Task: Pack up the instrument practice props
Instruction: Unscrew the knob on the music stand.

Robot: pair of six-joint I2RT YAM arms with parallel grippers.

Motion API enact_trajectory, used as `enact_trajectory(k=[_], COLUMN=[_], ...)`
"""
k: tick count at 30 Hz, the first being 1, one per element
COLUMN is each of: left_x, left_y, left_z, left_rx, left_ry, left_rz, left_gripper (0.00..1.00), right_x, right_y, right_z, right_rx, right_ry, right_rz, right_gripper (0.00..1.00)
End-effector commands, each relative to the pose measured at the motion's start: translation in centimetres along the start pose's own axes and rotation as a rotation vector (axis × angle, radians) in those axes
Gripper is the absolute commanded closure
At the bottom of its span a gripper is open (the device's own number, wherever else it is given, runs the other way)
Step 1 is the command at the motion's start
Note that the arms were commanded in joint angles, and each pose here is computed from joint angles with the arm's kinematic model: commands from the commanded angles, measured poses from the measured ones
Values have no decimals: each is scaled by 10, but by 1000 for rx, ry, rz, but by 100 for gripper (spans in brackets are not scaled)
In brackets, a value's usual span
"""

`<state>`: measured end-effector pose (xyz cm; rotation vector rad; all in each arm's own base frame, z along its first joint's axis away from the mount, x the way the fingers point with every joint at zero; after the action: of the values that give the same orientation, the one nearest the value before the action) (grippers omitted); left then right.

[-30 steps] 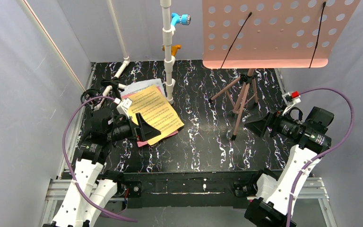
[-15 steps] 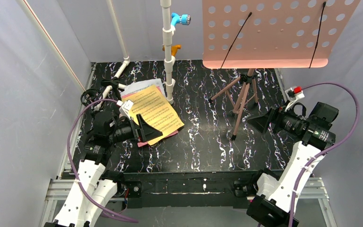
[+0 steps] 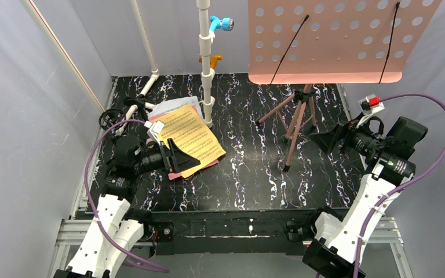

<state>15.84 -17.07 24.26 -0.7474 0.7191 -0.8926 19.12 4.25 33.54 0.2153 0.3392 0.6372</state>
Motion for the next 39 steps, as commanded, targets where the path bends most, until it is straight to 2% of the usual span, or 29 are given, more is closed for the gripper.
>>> enact_trajectory(k=[1, 2, 7, 13, 17, 23, 27, 31, 39], left_x=[0, 0, 0, 6, 20, 56, 80, 114, 197], left_y=[-4, -4, -6, -7, -12, -14, -14, -30, -49], left_z=[-3, -3, -1, -1, -5, -15, -7, 9, 39], left_rx=[13, 12, 14, 20, 75, 187, 264, 378, 538], left_ry=[9, 9, 4, -4, -3, 29, -21, -121, -197], left_rz=[-49, -50, -58, -64, -71, -22, 29, -38, -67], left_gripper=[2, 2, 2, 2, 2, 2, 2, 2, 2], right_x=[3, 4, 11, 30, 45, 65, 83, 94, 105], right_y=[-5, -7, -19, -49, -60, -75, -74, -76, -82], right_z=[31, 40, 47, 17, -6, -36, -64, -76, -87], right_rx=[-87, -137, -140, 60, 148, 176, 170, 135, 148], right_ry=[-124, -169, -240, -169, -116, -26, 59, 61, 15], right_rz=[-9, -12, 3, 31, 58, 94, 141, 157, 177], right_gripper=[2, 2, 2, 2, 2, 2, 2, 2, 2])
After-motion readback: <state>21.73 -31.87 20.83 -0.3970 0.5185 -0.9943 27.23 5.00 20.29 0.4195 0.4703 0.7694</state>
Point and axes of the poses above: each gripper's point midway between its finger pads, its own x axis out along the fingers, its own y axis along the line the jaws close on, z = x × y, the point moved 2 cm from there along -x, back along the fingers
